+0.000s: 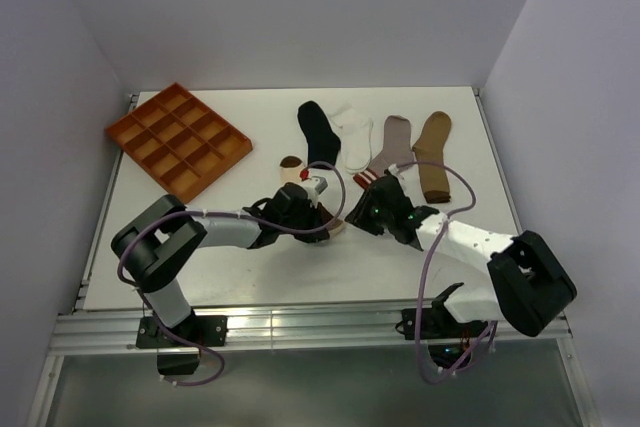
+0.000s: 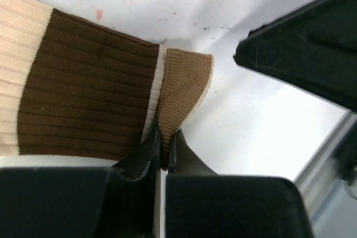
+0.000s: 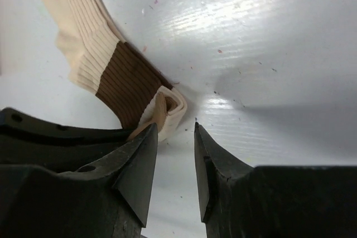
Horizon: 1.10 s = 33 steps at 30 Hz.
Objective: Roll the socks
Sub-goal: Roll the sock at the center of the board.
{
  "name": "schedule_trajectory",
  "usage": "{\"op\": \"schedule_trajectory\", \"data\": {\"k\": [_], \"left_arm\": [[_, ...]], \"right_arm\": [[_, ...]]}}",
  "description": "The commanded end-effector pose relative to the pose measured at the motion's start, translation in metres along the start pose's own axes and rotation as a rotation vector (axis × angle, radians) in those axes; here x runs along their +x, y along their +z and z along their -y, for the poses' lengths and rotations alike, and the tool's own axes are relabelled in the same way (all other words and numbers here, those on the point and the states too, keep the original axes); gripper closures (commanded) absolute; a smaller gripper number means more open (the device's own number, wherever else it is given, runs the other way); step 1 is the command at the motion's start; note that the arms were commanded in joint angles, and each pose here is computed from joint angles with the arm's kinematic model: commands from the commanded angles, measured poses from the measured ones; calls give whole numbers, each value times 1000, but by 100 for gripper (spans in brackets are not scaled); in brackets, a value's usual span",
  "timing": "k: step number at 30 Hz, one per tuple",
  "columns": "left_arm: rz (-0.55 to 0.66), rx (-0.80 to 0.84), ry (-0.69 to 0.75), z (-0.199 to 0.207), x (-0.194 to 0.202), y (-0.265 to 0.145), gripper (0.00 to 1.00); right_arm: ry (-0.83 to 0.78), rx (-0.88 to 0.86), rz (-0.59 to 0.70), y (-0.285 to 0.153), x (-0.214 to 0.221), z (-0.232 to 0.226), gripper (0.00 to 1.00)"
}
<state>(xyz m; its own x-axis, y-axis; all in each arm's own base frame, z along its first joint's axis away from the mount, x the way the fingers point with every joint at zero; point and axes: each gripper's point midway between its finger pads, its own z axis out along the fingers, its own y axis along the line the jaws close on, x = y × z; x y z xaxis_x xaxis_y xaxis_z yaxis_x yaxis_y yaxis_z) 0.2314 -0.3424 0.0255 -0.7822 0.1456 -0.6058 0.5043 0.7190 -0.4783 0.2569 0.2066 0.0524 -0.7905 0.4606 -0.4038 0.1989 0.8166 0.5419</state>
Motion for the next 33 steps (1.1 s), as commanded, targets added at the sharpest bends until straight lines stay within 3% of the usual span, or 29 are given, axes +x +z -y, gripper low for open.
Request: {"op": "schedule_trajectory", "data": {"k": [1, 8, 15, 22, 28, 33], "left_arm": [[-115, 82, -120, 8, 22, 2, 100], [-120, 119, -253, -7, 19, -2, 100], [-106, 111, -250, -9, 16, -4, 100], [-106, 104, -257, -10, 17, -5, 100], [-99, 91, -257, -12, 17, -6, 100], [-103, 92, -258, -12, 18, -5, 100]], "right_arm": [[88, -143, 125, -6, -19, -20, 59], [148, -203, 124, -7, -9, -16, 51], [155, -141, 65, 2, 0, -16, 49], [32, 71, 88, -4, -13, -8, 48], [-35, 263, -25, 1, -6, 3, 51], [-43, 300, -87, 7, 1, -11, 52]]}}
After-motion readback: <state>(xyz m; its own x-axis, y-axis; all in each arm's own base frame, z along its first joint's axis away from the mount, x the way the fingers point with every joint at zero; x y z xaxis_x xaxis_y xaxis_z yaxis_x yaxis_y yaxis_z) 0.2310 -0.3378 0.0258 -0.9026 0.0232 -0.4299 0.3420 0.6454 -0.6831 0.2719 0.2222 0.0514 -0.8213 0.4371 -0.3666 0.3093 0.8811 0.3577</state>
